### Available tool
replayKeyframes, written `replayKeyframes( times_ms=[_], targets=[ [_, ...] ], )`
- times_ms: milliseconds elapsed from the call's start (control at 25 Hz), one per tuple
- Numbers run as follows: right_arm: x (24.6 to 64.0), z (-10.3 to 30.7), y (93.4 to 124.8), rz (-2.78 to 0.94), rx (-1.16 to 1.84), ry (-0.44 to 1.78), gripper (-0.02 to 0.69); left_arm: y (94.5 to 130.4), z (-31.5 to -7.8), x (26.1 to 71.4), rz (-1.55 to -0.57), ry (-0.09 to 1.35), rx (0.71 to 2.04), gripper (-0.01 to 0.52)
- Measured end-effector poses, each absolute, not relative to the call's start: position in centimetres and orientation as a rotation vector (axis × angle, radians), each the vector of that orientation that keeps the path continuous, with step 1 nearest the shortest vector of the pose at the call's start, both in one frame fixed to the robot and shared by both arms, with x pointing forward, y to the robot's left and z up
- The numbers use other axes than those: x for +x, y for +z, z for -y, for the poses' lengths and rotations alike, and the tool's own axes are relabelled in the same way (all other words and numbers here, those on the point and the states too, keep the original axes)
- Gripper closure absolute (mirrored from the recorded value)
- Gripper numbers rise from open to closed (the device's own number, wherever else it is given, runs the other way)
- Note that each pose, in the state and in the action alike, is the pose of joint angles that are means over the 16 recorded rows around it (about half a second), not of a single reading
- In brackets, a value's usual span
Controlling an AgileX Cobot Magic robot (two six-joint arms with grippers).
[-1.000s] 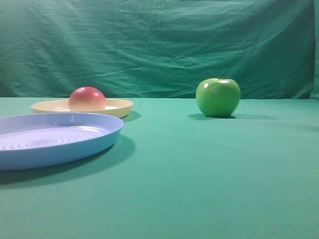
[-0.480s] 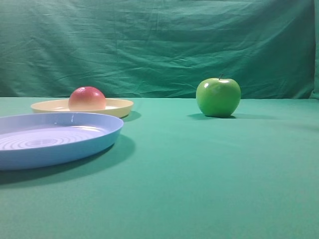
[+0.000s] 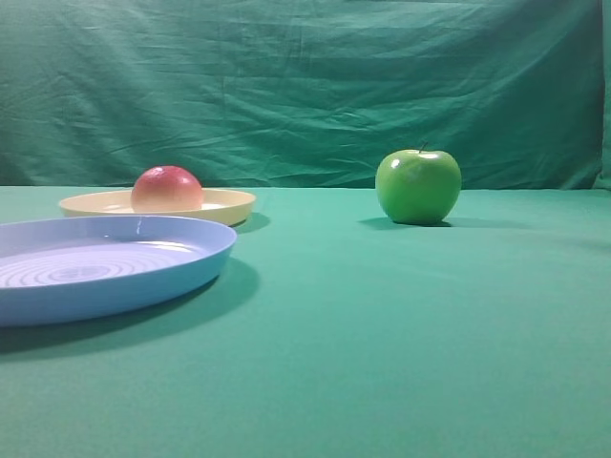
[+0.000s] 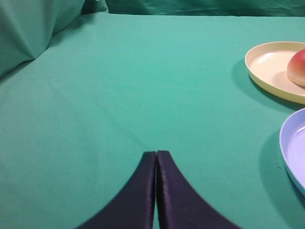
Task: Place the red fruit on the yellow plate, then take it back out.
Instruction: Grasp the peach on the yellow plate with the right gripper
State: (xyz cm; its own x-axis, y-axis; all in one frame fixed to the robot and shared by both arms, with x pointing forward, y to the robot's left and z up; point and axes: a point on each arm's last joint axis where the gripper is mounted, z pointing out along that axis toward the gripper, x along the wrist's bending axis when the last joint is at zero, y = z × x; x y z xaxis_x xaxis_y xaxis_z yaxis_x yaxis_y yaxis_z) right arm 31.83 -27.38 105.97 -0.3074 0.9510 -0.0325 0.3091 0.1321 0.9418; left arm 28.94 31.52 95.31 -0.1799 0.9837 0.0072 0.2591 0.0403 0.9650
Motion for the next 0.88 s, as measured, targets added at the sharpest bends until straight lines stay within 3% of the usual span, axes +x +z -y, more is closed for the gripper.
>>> replayKeyframes(
  times_ms=[440, 880],
  targets=[
    [36.0, 23.0, 110.5, -2.107, 1.157, 1.127, 0.665, 95.3, -31.5, 28.9, -1.55, 1.192, 1.299, 0.514],
    [40.9, 18.4, 110.6, -2.349, 1.116, 1.094, 0.665, 95.3, -31.5, 28.9, -1.55, 1.192, 1.299, 0.514]
  ],
)
